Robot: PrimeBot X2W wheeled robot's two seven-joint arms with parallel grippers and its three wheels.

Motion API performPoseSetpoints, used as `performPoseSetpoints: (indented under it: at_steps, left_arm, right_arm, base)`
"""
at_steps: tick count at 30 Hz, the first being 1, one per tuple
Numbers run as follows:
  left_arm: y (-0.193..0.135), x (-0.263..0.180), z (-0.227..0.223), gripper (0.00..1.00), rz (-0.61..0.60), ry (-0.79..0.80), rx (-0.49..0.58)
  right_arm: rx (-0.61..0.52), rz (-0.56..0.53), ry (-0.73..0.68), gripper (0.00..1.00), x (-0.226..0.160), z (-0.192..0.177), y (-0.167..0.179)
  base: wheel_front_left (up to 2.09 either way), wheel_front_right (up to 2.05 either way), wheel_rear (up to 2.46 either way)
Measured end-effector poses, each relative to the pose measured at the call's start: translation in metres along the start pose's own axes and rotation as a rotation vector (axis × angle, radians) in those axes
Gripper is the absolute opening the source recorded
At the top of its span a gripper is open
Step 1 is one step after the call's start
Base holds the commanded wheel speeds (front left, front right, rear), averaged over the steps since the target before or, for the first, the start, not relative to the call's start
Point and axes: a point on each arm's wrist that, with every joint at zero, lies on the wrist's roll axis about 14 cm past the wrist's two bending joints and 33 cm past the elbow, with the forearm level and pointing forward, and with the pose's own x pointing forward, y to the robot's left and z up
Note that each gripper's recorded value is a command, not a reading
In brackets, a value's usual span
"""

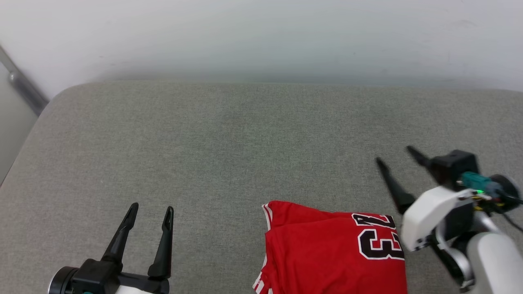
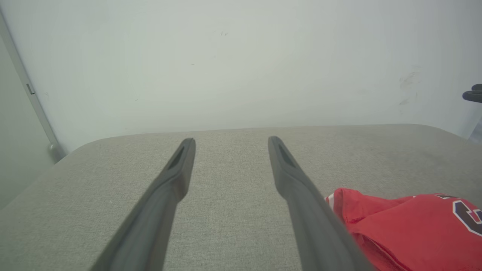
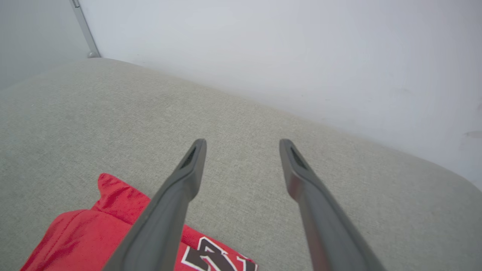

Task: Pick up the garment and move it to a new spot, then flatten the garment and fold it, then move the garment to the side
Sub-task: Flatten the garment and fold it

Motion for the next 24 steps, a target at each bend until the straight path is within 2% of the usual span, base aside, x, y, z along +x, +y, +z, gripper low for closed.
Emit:
performPoseSetpoints:
  at_steps: [4, 9, 14, 24]
  left_arm:
    - [-0.003, 0.002, 0.000, 1.00, -0.009, -0.003, -0.009]
    - [-0.004, 0.006, 0.001, 1.00, -0.007, -0.009, -0.031]
    - [-0.006, 0.009, -0.001, 1.00, -0.012, -0.007, -0.043]
    - [-0.008, 0.010, -0.003, 1.00, -0.014, -0.002, -0.063]
  right_arm:
    - [-0.096, -0.120, -0.086, 1.00, -0.012, 0.010, -0.043]
    - [-0.066, -0.225, -0.176, 1.00, -0.033, 0.009, -0.070]
    - [-0.010, -0.286, -0.269, 1.00, -0.051, 0.010, -0.076]
    - [0.035, -0.292, -0.325, 1.00, -0.065, 0.004, -0.058]
  base:
    - [0.00, 0.00, 0.00]
    - [0.00, 0.00, 0.00]
    - [0.00, 0.00, 0.00]
    - [0.00, 0.00, 0.00]
